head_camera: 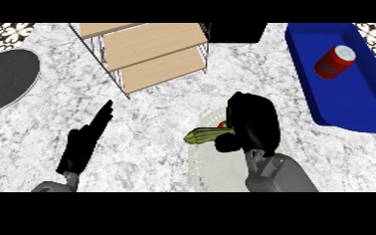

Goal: Pick the squash from the placemat and place it in the tiered shelf

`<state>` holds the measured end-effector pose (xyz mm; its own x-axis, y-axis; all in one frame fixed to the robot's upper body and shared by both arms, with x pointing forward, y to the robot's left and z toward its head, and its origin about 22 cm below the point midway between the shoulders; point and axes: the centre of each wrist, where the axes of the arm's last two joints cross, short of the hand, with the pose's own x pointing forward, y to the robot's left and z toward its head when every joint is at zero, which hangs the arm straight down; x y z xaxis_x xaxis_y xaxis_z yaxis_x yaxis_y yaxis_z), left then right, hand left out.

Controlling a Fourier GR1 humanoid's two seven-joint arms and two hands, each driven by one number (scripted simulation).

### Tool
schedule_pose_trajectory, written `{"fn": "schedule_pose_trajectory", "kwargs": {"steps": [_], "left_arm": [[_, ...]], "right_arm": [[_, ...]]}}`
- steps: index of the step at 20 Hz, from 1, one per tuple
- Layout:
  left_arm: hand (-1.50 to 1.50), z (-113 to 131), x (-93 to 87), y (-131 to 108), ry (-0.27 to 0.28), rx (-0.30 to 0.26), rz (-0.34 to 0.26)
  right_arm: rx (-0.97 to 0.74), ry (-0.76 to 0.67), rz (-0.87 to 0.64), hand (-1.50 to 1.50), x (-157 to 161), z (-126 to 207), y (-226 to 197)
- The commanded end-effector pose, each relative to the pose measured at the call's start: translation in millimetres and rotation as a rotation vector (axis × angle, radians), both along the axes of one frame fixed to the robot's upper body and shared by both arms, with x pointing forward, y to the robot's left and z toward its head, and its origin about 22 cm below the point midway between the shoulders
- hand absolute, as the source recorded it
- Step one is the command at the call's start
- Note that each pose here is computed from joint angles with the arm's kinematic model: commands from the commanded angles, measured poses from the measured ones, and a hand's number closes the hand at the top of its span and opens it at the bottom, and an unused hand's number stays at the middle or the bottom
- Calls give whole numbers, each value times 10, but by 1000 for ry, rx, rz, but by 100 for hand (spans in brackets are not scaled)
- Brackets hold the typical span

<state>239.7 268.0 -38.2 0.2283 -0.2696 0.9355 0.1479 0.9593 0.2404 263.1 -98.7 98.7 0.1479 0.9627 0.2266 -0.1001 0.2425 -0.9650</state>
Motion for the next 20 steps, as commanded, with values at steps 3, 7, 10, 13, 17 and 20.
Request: {"fn": "schedule_pose_trajectory", "kwargs": {"steps": [3, 7, 10, 13, 17, 20], "left_arm": [[0, 24, -52, -134, -4, -13, -8], [0, 14, 107, 61, -11, 5, 16], [0, 174, 15, -180, -30, 1, 1], [0, 100, -40, -109, 17, -3, -8], [0, 51, -64, 38, -6, 1, -11], [0, 61, 45, -230, 5, -16, -25]], "right_arm": [[116, -251, 78, 150, -97, 875, -64], [282, -387, 82, 150, -94, 1276, -25], [257, -376, 69, 150, -11, 1508, 61], [261, -408, 56, 150, 231, 1687, 137], [263, -418, 33, 150, 637, 1887, 226], [235, -431, -8, 150, 1017, 1821, 377]]}}
